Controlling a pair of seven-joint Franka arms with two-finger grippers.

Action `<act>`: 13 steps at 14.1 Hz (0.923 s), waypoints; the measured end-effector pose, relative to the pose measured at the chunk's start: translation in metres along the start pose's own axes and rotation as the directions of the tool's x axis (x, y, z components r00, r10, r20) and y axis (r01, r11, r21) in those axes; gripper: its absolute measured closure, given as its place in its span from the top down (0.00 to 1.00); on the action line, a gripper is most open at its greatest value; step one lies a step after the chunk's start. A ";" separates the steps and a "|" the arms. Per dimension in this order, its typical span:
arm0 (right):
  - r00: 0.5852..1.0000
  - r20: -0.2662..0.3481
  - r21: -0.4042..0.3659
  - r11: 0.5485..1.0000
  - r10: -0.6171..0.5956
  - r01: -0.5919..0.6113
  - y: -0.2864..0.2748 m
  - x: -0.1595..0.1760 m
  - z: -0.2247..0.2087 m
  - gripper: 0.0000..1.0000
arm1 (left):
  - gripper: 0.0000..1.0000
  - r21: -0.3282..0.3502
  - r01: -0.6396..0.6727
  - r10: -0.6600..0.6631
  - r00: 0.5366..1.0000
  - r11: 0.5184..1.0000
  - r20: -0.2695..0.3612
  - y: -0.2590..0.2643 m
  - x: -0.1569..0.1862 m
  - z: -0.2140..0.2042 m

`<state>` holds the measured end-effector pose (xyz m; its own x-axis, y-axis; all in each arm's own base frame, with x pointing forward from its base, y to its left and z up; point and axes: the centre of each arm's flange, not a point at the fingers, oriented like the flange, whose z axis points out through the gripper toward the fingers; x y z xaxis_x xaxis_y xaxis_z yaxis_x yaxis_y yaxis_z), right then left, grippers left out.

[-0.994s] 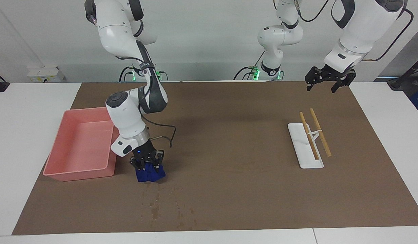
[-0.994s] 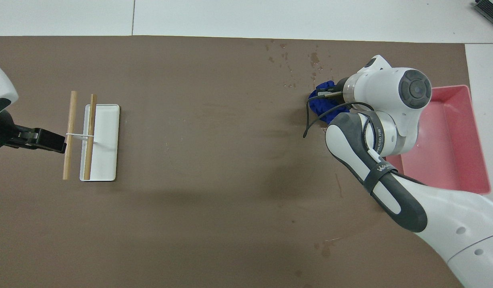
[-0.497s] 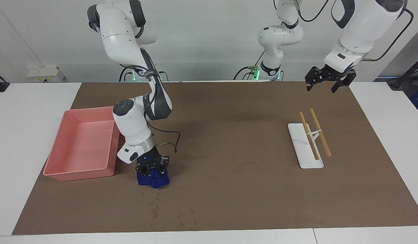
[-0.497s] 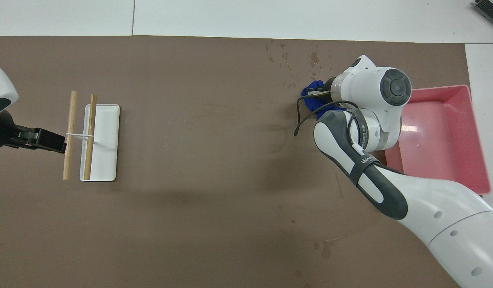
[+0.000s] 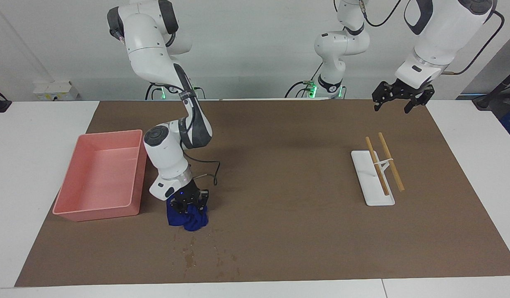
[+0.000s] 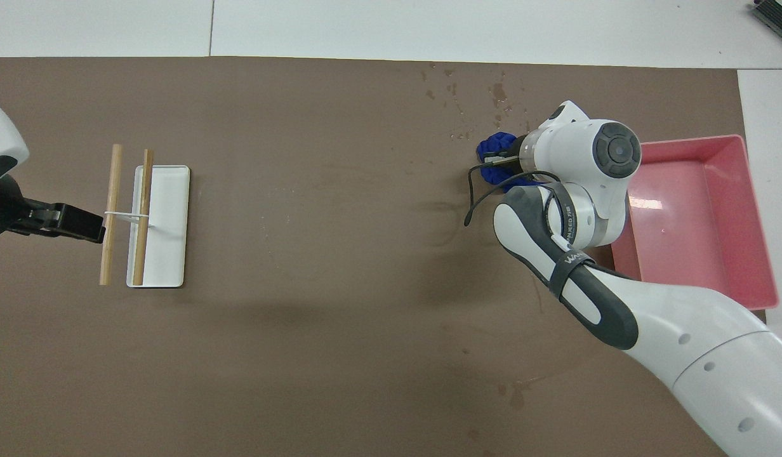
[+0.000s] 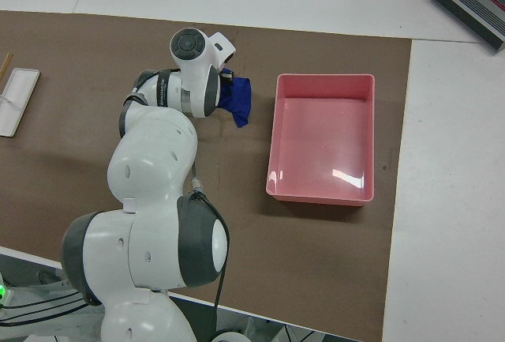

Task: Wipe water with towel using both arms
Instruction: 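Wipe the towel along the water streak away from the robot, then wipe the towel back along the water streak toward the robot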

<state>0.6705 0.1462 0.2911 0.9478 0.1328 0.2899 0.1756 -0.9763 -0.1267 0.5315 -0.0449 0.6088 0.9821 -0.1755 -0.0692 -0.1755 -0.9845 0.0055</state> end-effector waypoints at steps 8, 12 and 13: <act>0.957 0.288 0.017 1.000 -0.022 0.018 -0.003 -0.031 -0.014 0.21 | 1.00 0.000 0.000 0.000 1.000 1.000 0.000 0.000 0.000 0.000; 0.896 0.441 0.031 0.999 -0.043 0.032 -0.004 -0.059 -0.020 0.21 | 1.00 0.000 0.000 0.000 1.000 1.000 0.000 0.000 0.000 0.000; 0.886 0.463 0.030 0.999 -0.040 0.030 -0.003 -0.069 -0.023 0.21 | 1.00 0.000 0.000 0.000 1.000 1.000 0.000 0.000 0.000 0.000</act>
<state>0.5989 0.1363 0.2930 0.9555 0.2360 -0.1769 0.2116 -0.9663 -0.1465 0.5314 -0.0449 0.6088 0.9820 -0.1755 -0.0692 -0.1756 -0.9845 0.0055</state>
